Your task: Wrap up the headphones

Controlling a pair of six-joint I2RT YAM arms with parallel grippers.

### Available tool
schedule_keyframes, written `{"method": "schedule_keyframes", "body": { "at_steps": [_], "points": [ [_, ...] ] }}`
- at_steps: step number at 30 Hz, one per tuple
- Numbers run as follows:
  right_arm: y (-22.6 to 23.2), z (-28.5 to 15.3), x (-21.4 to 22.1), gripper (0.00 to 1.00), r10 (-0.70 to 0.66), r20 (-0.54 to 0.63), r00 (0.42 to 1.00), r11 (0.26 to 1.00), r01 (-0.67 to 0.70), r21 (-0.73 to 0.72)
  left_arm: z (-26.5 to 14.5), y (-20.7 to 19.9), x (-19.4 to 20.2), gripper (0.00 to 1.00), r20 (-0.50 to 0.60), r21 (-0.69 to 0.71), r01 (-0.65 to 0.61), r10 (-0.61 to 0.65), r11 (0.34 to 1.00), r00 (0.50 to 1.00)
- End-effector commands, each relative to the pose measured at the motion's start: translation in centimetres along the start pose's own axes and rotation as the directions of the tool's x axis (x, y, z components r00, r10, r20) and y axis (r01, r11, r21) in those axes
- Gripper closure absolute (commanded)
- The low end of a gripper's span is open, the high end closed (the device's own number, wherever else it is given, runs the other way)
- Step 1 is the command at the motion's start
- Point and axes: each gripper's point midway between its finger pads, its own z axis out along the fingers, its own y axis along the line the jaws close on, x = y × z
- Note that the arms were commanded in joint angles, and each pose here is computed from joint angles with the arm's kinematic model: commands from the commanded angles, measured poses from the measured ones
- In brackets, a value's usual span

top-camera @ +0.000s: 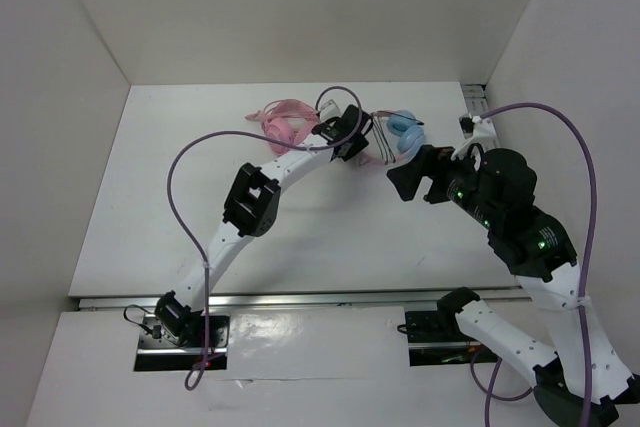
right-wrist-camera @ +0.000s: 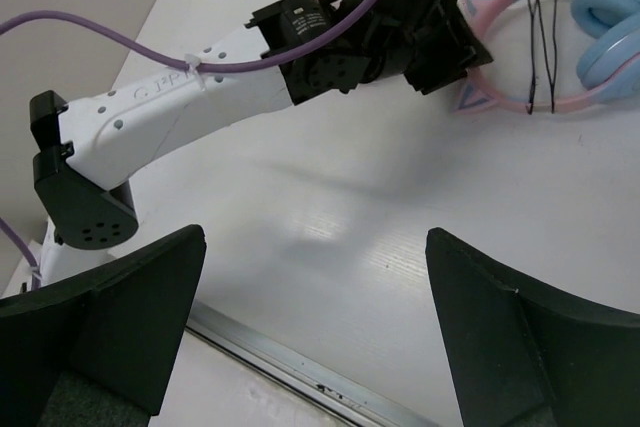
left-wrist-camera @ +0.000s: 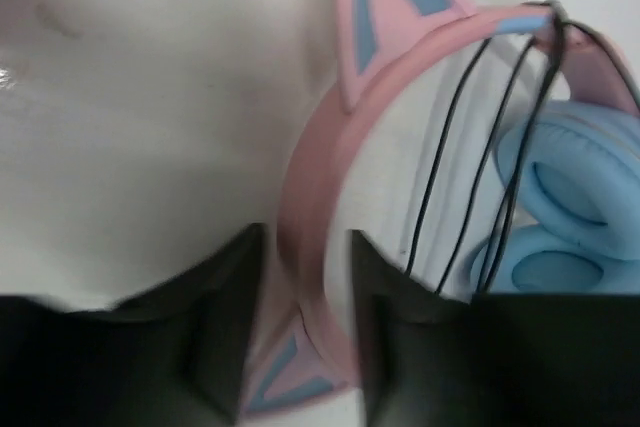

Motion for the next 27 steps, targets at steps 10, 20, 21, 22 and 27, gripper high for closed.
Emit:
{"method": "schedule_keyframes", "body": {
  "at_steps": [10,20,21,22,27],
  "points": [
    [1.7,-0.6,-0.5,0.02,-0.002,0.011,1.0,0.996,0.003,-0.09,-7.3,-6.8,-3.9,0.0,0.043,0.223,0.039,-0.05,0.974,0.998],
    [-1.5,-2.3,-3.7,0.0,-0.109,0.113,0.988,0.989,0.097,0.11,-22.5,-9.3,-2.0,0.0,0.1,0.316,-0.386,0.374,0.867,0.922],
    [-1.7,-2.3,-3.5,0.0,-0.129,0.102,0.986,0.987,0.117,0.114,-26.6,-9.0,-3.7,0.0,0.157,0.318,-0.449,0.42,0.835,0.894],
    [-1.6,-2.6,-4.1,0.0,-0.139,0.118,0.983,0.985,0.124,0.12,-26.4,-5.6,-2.6,0.0,0.126,0.247,-0.507,0.492,0.826,0.862],
    [-1.9,-3.3,-4.7,0.0,-0.144,0.074,0.987,0.975,0.129,0.179,-34.8,4.6,-6.9,0.0,0.174,0.096,-0.611,0.592,0.786,0.787]
  ]
}}
